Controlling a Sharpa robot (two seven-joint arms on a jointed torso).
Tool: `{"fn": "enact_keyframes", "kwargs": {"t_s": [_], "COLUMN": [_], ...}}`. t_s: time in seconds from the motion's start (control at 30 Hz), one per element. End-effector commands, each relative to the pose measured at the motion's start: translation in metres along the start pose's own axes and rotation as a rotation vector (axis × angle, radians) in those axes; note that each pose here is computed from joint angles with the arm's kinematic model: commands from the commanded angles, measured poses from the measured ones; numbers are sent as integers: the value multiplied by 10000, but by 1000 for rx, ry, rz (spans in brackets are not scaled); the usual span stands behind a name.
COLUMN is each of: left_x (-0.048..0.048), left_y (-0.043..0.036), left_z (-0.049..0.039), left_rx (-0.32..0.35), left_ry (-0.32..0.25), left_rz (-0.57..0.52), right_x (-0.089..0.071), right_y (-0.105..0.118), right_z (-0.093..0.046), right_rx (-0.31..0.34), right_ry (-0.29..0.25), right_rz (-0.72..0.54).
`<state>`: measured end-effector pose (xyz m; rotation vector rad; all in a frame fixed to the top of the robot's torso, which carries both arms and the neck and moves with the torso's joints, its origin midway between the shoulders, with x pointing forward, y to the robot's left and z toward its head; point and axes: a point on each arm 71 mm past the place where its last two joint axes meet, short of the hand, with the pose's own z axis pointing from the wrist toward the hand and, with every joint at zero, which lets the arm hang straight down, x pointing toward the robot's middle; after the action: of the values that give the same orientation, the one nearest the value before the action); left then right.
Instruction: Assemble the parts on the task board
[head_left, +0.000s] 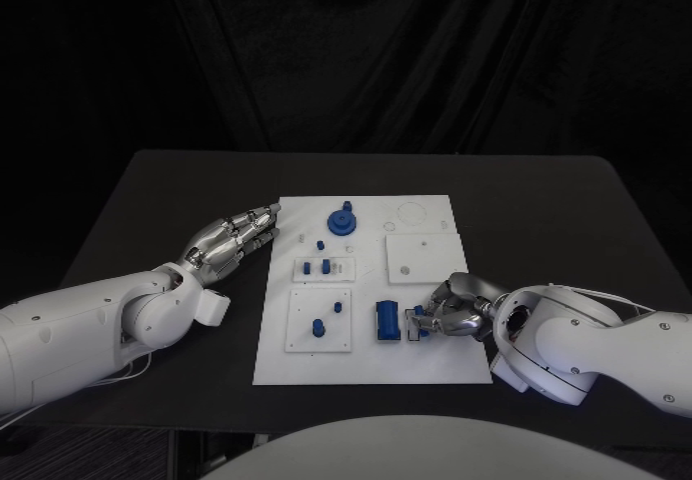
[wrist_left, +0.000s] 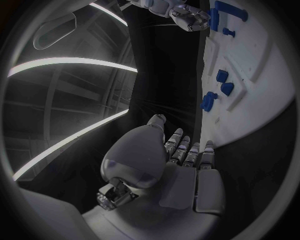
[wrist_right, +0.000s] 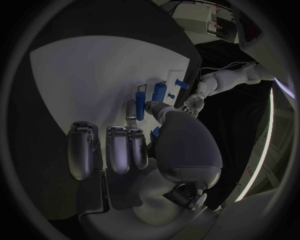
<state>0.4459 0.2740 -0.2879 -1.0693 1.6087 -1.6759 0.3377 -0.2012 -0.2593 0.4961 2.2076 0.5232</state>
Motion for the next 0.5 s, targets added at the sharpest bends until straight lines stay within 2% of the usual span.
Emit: {"fn": "enact_keyframes", "kwargs": {"t_s": [0.03,0.5], "left_x": [9,13], "left_y": [-3,1], "left_z": [-3,3], "left_rx": [10,7], "left_ry": [7,10], "left_rz": [-11,-13], "right_x": [5,37], "right_y": [26,46], "right_z": [5,20], "right_rx": [-17,-10], "right_ry": [-7,17], "right_rz": [18,-12]}}
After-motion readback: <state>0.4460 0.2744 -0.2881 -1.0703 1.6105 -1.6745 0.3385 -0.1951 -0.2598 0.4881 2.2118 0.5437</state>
